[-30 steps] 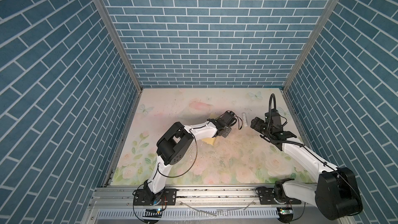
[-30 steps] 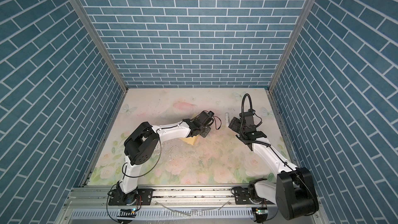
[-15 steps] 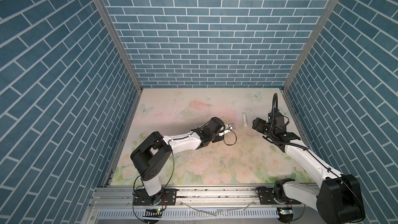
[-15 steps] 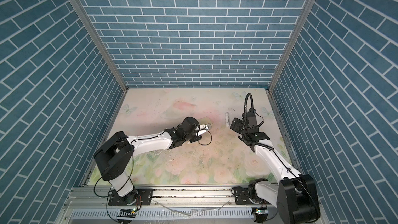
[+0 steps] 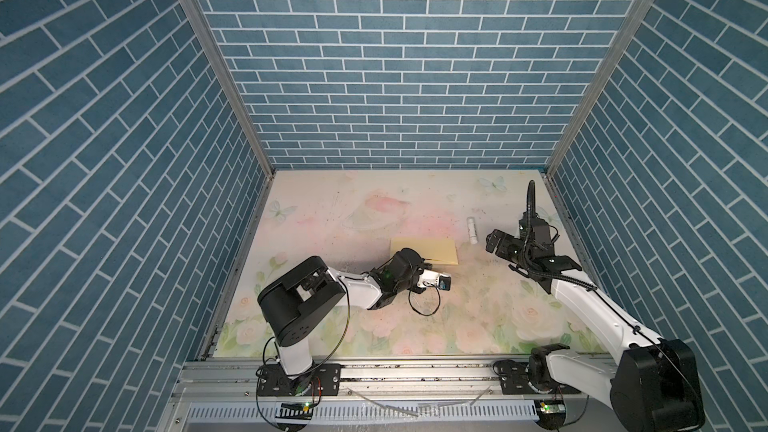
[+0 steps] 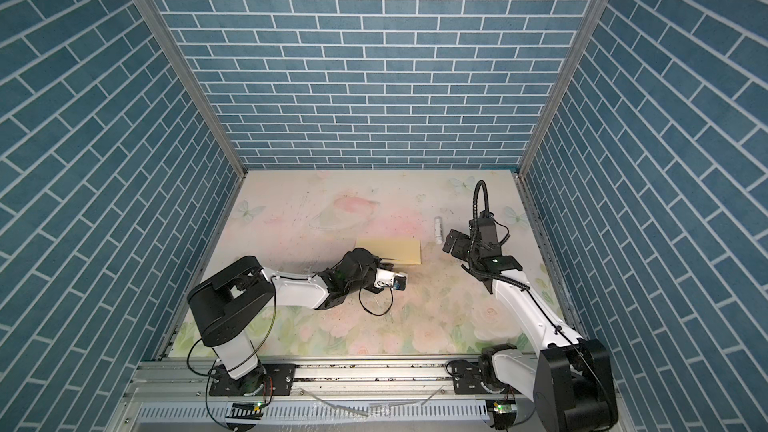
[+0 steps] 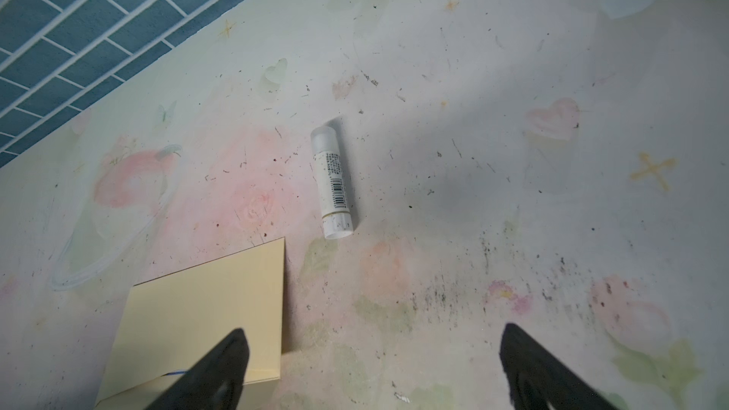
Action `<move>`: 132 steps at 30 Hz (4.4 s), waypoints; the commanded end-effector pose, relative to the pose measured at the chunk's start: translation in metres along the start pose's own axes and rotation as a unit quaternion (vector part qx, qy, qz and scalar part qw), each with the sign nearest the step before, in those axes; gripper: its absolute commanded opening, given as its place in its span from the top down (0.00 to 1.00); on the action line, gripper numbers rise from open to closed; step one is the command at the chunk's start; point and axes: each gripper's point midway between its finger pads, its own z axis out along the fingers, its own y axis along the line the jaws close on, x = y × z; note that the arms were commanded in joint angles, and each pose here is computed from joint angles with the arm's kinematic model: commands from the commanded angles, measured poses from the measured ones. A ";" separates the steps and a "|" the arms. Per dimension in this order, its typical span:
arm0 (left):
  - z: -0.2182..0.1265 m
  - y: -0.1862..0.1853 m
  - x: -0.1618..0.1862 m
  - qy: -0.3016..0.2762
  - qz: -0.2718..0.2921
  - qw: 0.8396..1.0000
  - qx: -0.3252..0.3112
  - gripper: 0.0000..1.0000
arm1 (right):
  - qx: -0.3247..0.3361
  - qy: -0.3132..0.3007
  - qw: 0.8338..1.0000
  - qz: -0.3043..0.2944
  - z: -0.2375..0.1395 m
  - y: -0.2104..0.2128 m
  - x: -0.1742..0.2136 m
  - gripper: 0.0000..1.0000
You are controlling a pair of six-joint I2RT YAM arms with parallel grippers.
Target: Place the letter into the envelope and seal it
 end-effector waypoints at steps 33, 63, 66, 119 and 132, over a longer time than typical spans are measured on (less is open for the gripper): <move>-0.108 0.087 -0.050 -0.097 -0.343 0.925 -0.132 0.00 | 0.036 0.167 0.978 -0.122 0.102 0.037 -0.037 0.18; -0.112 0.094 0.022 0.064 -0.616 0.776 -0.118 0.00 | 0.112 0.248 0.944 -0.187 0.172 0.042 -0.011 0.59; -0.110 0.093 0.023 0.067 -0.620 0.773 -0.117 0.00 | 0.118 0.262 0.939 -0.187 0.181 0.036 0.000 0.66; -0.101 0.148 -0.045 -0.138 -0.692 0.708 0.001 0.24 | -0.407 -0.100 0.904 -0.081 -0.078 0.247 -0.004 1.00; -0.096 0.148 -0.040 -0.137 -0.695 0.706 0.000 0.58 | -0.417 -0.087 0.900 -0.094 -0.081 0.263 0.016 1.00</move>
